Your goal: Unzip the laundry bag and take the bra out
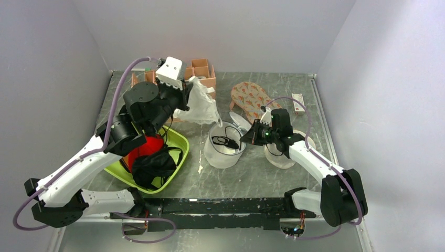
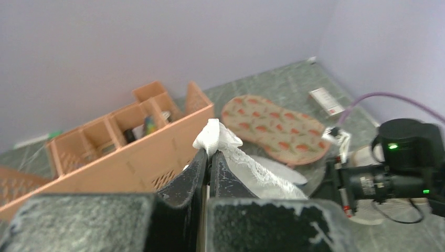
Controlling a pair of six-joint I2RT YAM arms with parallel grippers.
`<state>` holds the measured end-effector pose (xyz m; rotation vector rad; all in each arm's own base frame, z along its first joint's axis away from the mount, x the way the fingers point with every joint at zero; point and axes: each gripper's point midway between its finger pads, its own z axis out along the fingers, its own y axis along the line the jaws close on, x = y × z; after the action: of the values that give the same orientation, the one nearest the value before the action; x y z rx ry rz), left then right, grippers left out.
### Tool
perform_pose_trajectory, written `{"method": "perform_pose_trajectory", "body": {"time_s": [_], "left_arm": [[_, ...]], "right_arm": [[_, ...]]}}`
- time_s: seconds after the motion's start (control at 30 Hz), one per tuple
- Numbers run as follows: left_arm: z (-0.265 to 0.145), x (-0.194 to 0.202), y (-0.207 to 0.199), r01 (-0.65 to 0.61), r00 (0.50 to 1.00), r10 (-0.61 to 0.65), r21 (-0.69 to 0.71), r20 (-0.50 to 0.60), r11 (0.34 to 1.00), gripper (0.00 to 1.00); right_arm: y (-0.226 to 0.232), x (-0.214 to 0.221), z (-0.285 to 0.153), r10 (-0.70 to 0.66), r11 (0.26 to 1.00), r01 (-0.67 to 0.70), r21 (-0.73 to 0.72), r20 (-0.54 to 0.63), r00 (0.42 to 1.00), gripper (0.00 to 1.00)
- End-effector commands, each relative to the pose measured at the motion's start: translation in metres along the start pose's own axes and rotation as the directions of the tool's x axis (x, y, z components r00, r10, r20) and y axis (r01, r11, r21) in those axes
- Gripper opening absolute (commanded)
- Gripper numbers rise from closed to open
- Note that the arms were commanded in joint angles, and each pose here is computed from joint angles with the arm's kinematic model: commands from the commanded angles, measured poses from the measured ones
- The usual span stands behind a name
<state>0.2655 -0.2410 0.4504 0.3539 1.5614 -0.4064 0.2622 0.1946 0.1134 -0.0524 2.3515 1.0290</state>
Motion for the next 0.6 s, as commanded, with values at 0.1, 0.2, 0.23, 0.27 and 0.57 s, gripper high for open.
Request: {"method": "perform_pose_trajectory", "body": {"time_s": [0.1,0.2,0.23,0.27,0.57], "left_arm": [[-0.027,0.067,0.07,-0.133,0.979,0.071,-0.333,-0.192,0.933,0.07],[-0.041,0.098,0.096,-0.181,0.959,0.059,-0.44,-0.278,0.88,0.07],[-0.045,0.108,0.104,-0.181,0.954,0.04,-0.461,-0.297,0.869,0.07],[-0.049,0.117,0.11,-0.176,0.949,0.02,-0.476,-0.316,0.862,0.07],[-0.087,0.169,0.162,-0.085,0.907,-0.216,-0.658,-0.363,0.748,0.07]], "right_arm": [[0.005,-0.006,0.005,-0.017,0.999,0.017,-0.031,0.003,1.0,0.0],[0.005,-0.006,0.007,-0.02,0.999,0.019,-0.032,-0.004,1.0,0.0],[0.004,-0.006,0.007,-0.018,0.999,0.018,-0.031,-0.005,1.0,0.0],[0.004,-0.005,0.008,-0.017,0.999,0.017,-0.031,-0.005,1.0,0.0],[0.003,-0.003,0.011,-0.009,0.999,0.008,-0.035,-0.013,1.0,0.0]]}}
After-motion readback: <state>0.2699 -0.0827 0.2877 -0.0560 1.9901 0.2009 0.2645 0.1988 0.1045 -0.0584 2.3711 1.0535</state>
